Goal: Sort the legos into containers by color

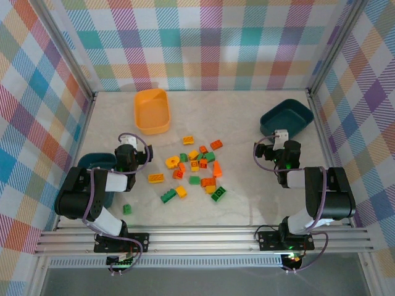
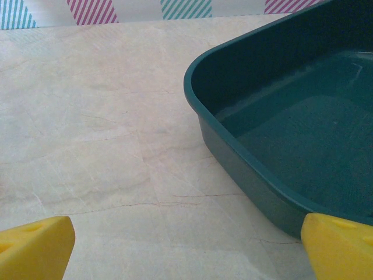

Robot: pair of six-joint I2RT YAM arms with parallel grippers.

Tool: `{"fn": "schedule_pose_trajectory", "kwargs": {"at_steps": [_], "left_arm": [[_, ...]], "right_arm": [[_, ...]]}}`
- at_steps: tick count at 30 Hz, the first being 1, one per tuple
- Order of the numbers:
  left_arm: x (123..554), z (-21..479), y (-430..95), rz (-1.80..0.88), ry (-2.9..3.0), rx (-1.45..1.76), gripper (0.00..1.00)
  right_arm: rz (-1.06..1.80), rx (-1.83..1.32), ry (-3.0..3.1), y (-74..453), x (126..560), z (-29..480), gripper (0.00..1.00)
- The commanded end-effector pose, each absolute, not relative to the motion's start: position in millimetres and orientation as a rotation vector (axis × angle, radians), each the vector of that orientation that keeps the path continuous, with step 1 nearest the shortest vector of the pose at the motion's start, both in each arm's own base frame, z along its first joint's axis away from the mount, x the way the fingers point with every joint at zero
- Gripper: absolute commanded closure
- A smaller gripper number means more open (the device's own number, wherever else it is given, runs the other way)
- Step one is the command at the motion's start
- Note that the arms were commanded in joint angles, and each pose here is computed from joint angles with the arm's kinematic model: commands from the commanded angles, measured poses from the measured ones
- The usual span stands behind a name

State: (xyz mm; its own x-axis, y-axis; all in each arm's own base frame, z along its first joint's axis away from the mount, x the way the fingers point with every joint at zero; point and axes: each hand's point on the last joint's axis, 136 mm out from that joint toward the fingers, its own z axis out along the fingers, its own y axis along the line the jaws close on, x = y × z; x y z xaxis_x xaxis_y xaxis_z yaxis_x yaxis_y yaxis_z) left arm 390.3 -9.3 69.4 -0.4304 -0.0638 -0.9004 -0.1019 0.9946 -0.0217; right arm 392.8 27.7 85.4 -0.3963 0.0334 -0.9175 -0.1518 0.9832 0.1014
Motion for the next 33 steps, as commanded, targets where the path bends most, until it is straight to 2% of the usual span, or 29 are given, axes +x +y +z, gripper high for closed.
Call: {"fn": "schedule_pose_trajectory", "kwargs": {"at_steps": [1,16,19,22,24,26,29,31,32,33], "left_arm": [[397.4,79.7,-7.0,0.034,1.983,-0.117,0.00],[398.1,85.4,-4.6,0.050,1.963,-0.128,0.00],[399.5,121.2,-4.9,0.103,2.016,-0.135,0.00],[402.9,183.0,-9.1,0.052,1.933,-0.183,0.00],[401.2,222.8,-1.2,0.025,1.872,-0.314,0.00],[400.2,246.6,5.6,-0.020,1.857,-0.456,0.00],[403.7,245.8,9.5,-0.049,1.935,-0.611,0.00],[409.1,227.4,16.6,-0.094,1.970,-0.754,0.00],[419.1,215.0,11.4,-0.210,1.999,-0.783,0.00],[429.3,202.9,7.9,-0.289,2.035,-0.794,0.00]], "right_arm": [[0.224,-0.095,1.946,30.2,396.4,93.7,0.00],[0.224,-0.094,1.950,30.0,396.5,92.8,0.00],[0.171,-0.070,1.989,27.5,401.6,116.2,0.00],[0.117,0.030,2.096,22.1,409.1,163.2,0.00],[0.104,0.150,2.137,12.8,412.0,195.0,0.00],[0.110,0.276,2.187,4.7,410.5,203.4,0.00],[0.223,0.567,2.189,-8.0,408.6,182.9,0.00],[0.296,0.579,2.200,-7.1,411.4,177.9,0.00],[0.314,0.566,2.200,-5.7,413.5,176.3,0.01],[0.316,0.574,2.196,-7.1,415.2,175.4,0.11]]}}
